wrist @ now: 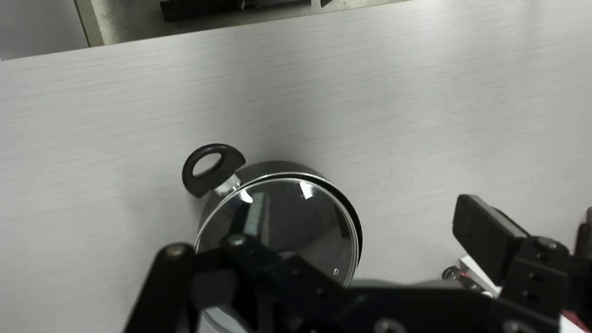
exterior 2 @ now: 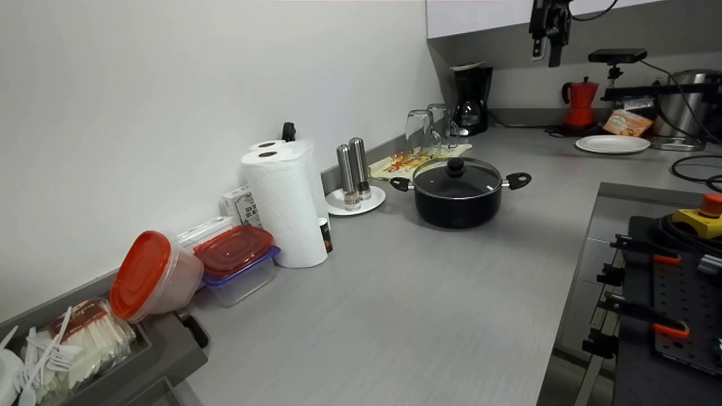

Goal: Pick lid from the pot and put it on the table

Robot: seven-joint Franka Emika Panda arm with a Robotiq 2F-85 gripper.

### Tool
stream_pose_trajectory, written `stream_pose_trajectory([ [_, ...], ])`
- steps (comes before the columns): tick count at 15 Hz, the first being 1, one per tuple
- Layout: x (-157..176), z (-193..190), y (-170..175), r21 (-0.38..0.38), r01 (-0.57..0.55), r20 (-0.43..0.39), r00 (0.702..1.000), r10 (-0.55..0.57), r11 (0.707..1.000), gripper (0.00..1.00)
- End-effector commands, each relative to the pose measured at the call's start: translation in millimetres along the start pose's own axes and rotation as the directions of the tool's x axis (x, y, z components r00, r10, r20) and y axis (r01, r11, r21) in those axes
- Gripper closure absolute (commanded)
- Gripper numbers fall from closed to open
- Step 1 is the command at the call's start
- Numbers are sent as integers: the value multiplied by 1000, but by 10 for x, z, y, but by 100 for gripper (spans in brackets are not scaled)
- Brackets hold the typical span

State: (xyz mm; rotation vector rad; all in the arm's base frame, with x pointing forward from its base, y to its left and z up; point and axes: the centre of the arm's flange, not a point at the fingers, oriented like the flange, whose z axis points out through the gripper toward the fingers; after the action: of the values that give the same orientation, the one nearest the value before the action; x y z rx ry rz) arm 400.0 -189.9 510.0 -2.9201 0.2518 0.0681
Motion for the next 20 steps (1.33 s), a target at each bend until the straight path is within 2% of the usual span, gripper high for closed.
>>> stream_pose_trajectory([
  [1,468,-333,-166,-73,2,-53,999,-6,997,0],
  [4,825,-378,-450,-140,21,-109,993,-36,990,0],
  [7,1189,-148,-664,-249,-1,-197,979,-49,969,0],
  [9,1394,106,-727,-320,-16,-216,975,-56,947,0],
  [14,1653,790,-636,-392,-36,-125,992,-15,919,0],
  [20,1932,1332,-537,-404,-50,-23,999,45,913,0],
])
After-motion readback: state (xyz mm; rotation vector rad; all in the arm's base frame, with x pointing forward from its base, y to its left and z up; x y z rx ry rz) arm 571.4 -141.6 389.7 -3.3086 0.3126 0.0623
